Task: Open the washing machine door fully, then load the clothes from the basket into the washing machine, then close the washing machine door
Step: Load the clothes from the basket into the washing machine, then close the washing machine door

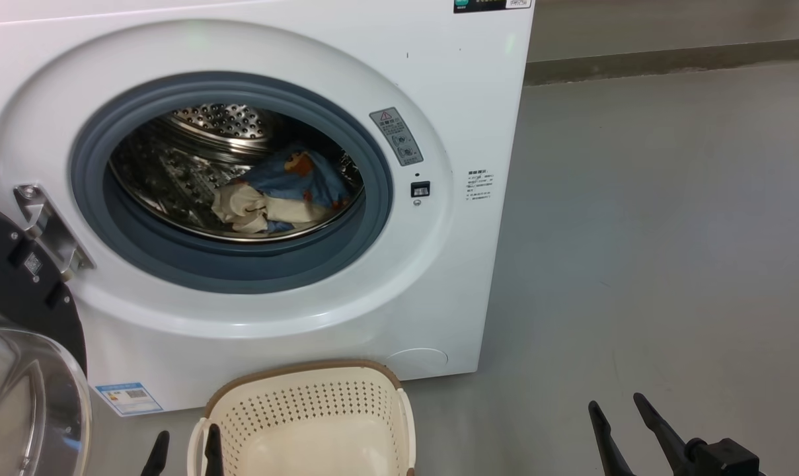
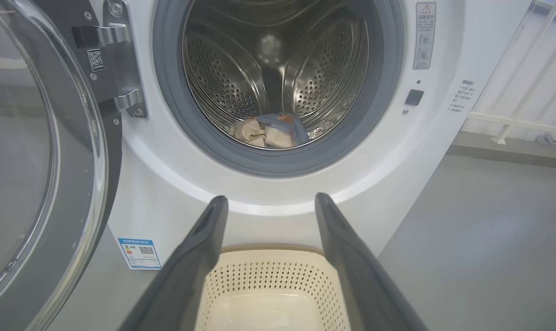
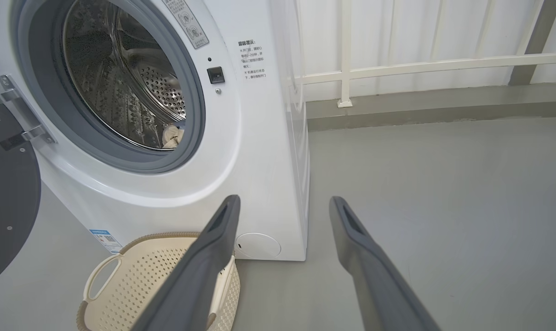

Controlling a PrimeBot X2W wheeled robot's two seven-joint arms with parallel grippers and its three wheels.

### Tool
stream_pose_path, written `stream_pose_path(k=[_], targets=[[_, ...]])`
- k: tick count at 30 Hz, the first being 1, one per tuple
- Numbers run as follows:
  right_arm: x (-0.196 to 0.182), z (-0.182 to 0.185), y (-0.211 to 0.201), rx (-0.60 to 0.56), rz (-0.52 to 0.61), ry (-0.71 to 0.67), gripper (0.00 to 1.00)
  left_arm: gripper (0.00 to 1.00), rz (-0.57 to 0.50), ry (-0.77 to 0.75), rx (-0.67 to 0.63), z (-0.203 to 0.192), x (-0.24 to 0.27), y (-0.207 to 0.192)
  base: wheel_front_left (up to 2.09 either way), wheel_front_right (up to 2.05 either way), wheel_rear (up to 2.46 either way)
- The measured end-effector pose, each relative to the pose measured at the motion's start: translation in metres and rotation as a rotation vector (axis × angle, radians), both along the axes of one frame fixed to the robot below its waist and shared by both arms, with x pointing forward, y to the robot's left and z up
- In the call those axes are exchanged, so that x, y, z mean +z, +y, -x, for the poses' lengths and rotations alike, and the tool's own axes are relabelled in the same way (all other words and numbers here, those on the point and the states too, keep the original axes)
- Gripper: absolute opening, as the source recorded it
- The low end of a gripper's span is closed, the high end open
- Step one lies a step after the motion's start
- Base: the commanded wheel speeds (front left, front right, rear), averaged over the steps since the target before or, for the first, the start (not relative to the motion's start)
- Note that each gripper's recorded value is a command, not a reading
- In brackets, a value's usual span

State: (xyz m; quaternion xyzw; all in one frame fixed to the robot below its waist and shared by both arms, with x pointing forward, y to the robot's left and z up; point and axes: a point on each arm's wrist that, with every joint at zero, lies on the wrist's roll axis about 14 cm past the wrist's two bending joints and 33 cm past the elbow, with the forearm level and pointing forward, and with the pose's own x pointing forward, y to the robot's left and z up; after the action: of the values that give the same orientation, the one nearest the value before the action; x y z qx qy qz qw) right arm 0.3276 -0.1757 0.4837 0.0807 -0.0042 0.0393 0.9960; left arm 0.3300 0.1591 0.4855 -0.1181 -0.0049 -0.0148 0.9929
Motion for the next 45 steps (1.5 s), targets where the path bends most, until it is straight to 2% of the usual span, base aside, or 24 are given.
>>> stream_pose_path(k=[16,35,45], targets=[[-0.0045,0.0003,-0.0011,-0.003,0.000,0.015,1.00,1.00,-0.004,0.007,0.014,0.0031,-0.0012,0.0006,-0.19,0.24,-0.05],[-0.0060,-0.0014,0.0008,0.003,0.001,0.020,1.00,1.00,-0.012,0.010,0.016,0.0035,-0.0018,0.0002,-1.70,1.88,-0.18],[-0.0069,-0.0018,0.0014,0.005,0.004,0.023,1.00,1.00,-0.012,0.014,0.017,0.0036,-0.0028,0.0005,-0.86,0.86,0.00]])
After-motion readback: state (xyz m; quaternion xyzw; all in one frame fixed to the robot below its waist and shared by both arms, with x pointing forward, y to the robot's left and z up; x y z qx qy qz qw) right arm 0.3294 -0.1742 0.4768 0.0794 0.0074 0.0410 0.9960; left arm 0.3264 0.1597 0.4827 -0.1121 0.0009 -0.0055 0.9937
